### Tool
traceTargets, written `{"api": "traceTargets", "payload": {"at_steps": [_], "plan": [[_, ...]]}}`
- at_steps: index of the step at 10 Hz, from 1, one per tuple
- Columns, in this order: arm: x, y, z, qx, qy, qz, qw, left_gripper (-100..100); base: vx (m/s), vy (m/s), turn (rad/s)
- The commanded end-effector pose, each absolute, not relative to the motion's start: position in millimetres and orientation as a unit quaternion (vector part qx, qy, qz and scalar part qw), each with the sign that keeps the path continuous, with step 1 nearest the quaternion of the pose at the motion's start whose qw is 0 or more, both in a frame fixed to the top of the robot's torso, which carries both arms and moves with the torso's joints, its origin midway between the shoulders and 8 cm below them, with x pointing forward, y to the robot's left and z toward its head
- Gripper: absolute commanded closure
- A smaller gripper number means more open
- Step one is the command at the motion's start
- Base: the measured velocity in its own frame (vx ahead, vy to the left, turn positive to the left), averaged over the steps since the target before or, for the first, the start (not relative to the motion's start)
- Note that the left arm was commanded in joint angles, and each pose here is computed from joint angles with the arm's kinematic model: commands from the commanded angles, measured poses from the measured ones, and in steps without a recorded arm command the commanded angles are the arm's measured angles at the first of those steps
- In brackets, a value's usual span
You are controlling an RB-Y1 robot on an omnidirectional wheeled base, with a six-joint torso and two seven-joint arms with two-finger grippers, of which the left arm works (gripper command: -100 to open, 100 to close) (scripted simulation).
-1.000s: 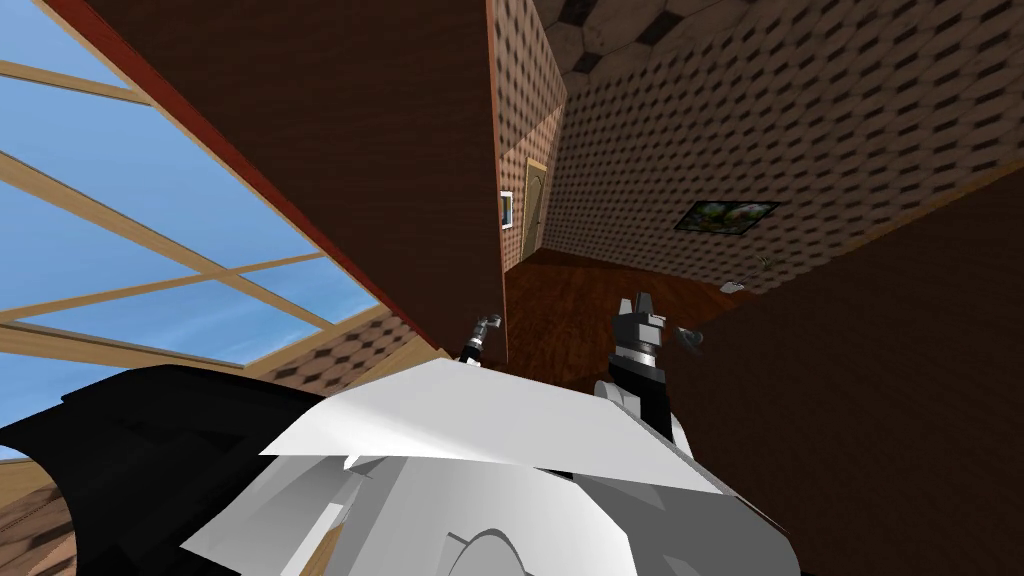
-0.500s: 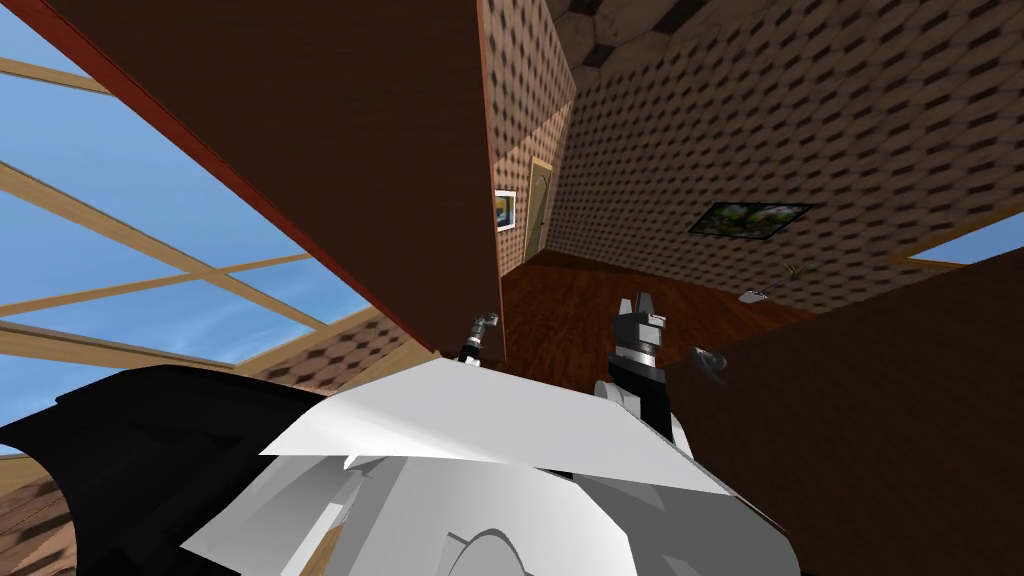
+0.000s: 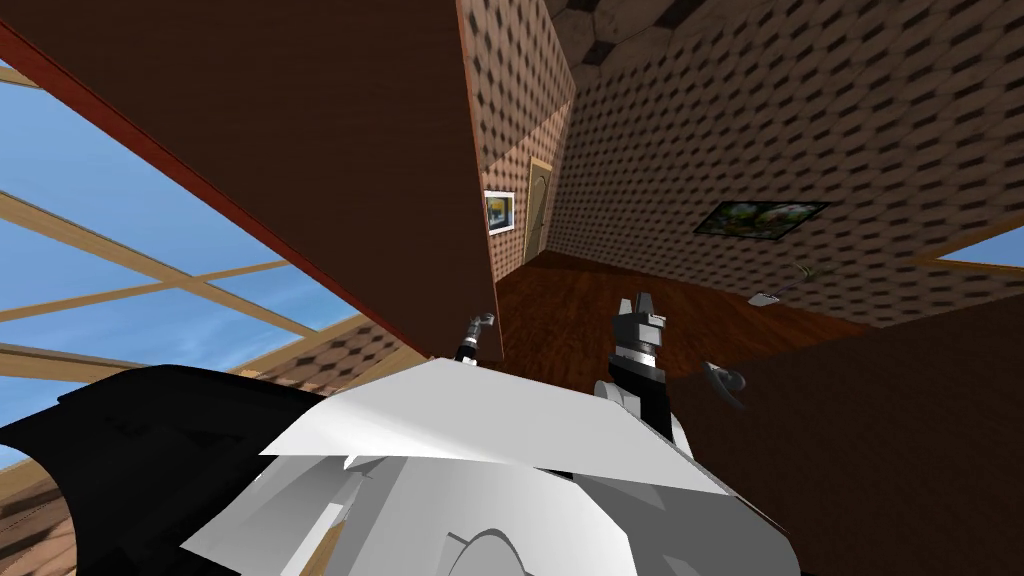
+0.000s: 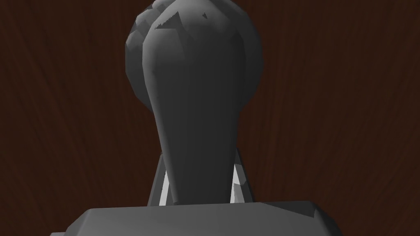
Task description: Push the door open
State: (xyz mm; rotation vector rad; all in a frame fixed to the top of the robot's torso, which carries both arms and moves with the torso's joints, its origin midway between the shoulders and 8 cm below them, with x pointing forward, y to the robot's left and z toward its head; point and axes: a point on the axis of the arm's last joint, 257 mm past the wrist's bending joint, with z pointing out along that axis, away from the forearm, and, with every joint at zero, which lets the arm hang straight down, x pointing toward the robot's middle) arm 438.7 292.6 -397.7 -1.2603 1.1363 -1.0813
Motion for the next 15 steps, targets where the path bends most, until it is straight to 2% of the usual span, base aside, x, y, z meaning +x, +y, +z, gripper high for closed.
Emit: {"api": "traceTargets", "payload": {"at_steps": [1, 15], "plan": [[442.8, 309.8, -389.0, -0.527, 0.469, -0.448, 0.549, 100, 0.216, -0.039, 0.038], [425.8, 391.3, -384.8, -0.568, 0.413, -0.394, 0.593, 100, 0.189, -0.052, 0.061]]}}
